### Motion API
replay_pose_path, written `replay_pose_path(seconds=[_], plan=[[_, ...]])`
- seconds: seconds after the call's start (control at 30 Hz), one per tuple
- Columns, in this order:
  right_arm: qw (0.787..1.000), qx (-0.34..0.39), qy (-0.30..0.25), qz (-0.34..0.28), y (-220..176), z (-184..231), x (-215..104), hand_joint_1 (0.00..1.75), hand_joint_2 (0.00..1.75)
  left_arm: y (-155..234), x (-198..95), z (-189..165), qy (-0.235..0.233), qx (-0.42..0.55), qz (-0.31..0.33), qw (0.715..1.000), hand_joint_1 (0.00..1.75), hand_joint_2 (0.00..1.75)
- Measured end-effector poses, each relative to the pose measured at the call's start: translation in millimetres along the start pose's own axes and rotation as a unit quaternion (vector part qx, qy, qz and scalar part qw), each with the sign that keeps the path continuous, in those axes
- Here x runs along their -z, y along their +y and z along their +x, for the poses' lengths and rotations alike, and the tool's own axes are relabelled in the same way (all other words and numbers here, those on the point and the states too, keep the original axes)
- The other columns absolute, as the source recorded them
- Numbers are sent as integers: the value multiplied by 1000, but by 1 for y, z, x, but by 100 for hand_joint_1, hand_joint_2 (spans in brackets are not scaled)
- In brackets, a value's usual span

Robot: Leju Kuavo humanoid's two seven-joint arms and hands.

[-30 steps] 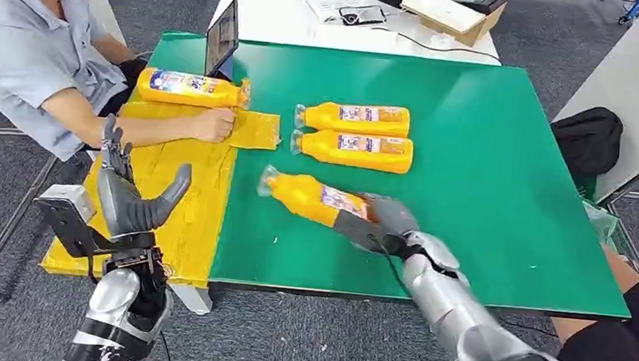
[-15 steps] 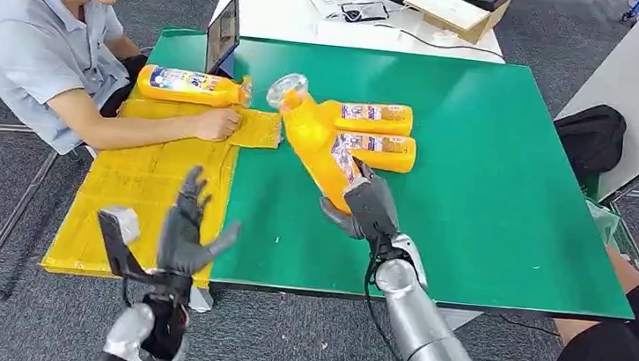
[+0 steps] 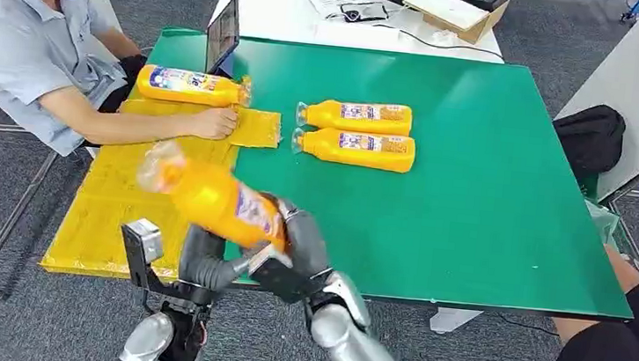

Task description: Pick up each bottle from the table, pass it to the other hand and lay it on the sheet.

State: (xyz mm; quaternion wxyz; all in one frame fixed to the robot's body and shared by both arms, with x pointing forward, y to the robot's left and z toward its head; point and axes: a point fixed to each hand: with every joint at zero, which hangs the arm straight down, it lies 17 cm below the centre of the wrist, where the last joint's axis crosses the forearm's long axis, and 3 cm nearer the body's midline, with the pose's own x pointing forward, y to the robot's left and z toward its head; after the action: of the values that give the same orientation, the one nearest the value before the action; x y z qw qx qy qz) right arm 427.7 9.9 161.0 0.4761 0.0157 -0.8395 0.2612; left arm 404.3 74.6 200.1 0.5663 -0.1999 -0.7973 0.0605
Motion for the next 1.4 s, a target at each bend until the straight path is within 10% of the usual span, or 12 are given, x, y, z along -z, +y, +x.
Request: replay_pose_path(seconds=[0.6, 0.63, 0.83, 0.87, 0.9, 0.97, 1.0, 1.4], plan=[[1000, 10, -9, 18, 24, 10, -6, 175, 175, 20, 2, 8, -10, -43, 56, 997, 5, 175], [1000, 13, -9, 19, 25, 11, -6, 175, 175, 20, 3, 11, -15, -46, 57, 997, 159, 175], [999, 32, -2, 32, 32, 11, -3, 175, 175, 13, 5, 31, -40, -105, 33, 993, 175, 175], [999, 36, 2, 35, 33, 9, -3, 126, 175, 14, 5, 34, -42, -115, 29, 992, 175, 175], [998, 40, 8, 38, 34, 7, -4, 0, 175, 14, 5, 37, -44, -125, 25, 991, 175, 175], [997, 48, 26, 50, 40, 0, -10, 0, 175, 17, 6, 42, -48, -137, 22, 989, 175, 175], [997, 51, 34, 53, 43, -4, -15, 0, 0, 17, 6, 43, -47, -139, 20, 989, 175, 175], [999, 25, 9, -34, 19, 13, -43, 0, 0, 34, 15, 23, 1, -152, 27, 988, 175, 175]])
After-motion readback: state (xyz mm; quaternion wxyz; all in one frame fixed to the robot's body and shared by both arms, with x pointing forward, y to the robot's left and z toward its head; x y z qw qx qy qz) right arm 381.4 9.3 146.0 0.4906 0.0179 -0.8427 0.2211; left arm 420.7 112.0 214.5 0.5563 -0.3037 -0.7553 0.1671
